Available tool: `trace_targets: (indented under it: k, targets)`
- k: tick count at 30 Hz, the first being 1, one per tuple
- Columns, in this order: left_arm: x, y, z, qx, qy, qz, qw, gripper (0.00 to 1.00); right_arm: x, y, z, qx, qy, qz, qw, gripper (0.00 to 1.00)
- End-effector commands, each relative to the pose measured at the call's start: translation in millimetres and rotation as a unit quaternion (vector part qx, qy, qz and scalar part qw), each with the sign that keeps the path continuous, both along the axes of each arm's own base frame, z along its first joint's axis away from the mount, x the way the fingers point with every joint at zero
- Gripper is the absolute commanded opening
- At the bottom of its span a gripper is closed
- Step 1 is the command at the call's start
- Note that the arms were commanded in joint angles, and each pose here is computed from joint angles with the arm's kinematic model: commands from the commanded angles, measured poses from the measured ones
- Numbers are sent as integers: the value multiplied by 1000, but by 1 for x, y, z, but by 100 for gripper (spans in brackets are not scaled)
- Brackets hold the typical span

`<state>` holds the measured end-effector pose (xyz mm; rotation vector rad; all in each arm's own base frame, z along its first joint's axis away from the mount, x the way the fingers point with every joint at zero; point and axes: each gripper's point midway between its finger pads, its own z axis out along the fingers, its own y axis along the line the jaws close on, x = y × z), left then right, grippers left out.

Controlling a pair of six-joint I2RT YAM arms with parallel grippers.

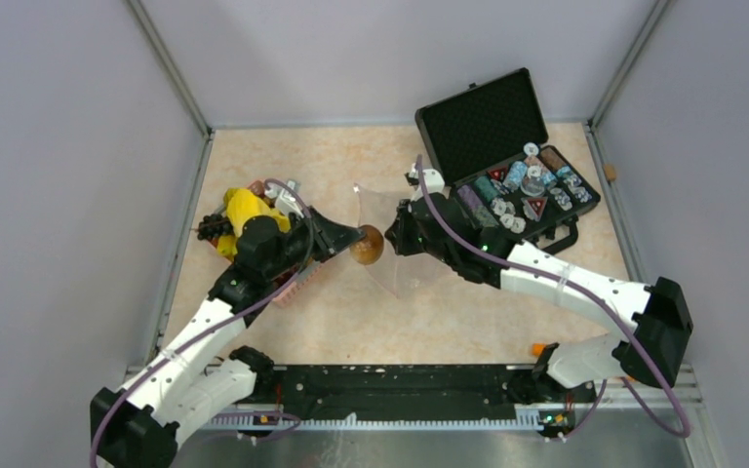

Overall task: Place the food in the zip-top bag and seal the zipper
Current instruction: Place the fake vegetable in the zipper food storage bag.

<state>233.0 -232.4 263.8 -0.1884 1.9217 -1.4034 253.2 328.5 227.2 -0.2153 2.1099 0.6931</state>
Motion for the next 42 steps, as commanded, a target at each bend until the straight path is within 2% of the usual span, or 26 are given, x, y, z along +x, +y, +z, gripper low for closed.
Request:
trace_targets:
  k: [1,4,8,12,15,16,17,19,21,24,30,36,40,42]
  targets:
    - [12,10,1,23,-25,48,998,0,-4,3,27,29,-20,8,999,0]
    - [17,12,-7,41,-14,65,997,0,-4,0,27,-5,-28,-15,999,0]
    - [20,-1,-6,32,-15,47,998,0,-4,4,23,-48,-35,-29,998,0]
    - [21,-15,-6,33,-12,32,999,0,-6,10,24,-58,-42,-30,997,0]
    - [21,-22,-8,37,-10,26,999,8,-8,12,23,-63,-44,-31,997,0]
    - [21,-22,-8,38,-10,26,999,14,-8,11,23,-65,-45,-31,996,0]
    - [21,-23,-10,39,-9,25,999,25,-7,11,22,-68,-45,-31,996,0]
    - [20,-23,-10,39,-12,23,999,34,-7,9,20,-73,-43,-36,996,0]
    - [19,-22,-10,45,-15,23,999,53,-6,5,20,-78,-44,-44,995,0]
    - [19,-19,-13,63,-16,26,998,65,-2,-4,21,-86,-49,-68,993,0]
    - [18,-13,-28,101,-6,28,994,73,-4,-8,37,-65,-62,-68,994,0]
    - [3,-32,-2,71,-75,-48,994,84,-10,4,32,-64,-59,-30,996,0]
    - [2,-25,7,71,-87,-28,993,85,-7,1,26,-72,-56,-44,995,0]
    - [4,-15,6,91,-89,-6,992,85,-2,-8,21,-88,-57,-71,992,0]
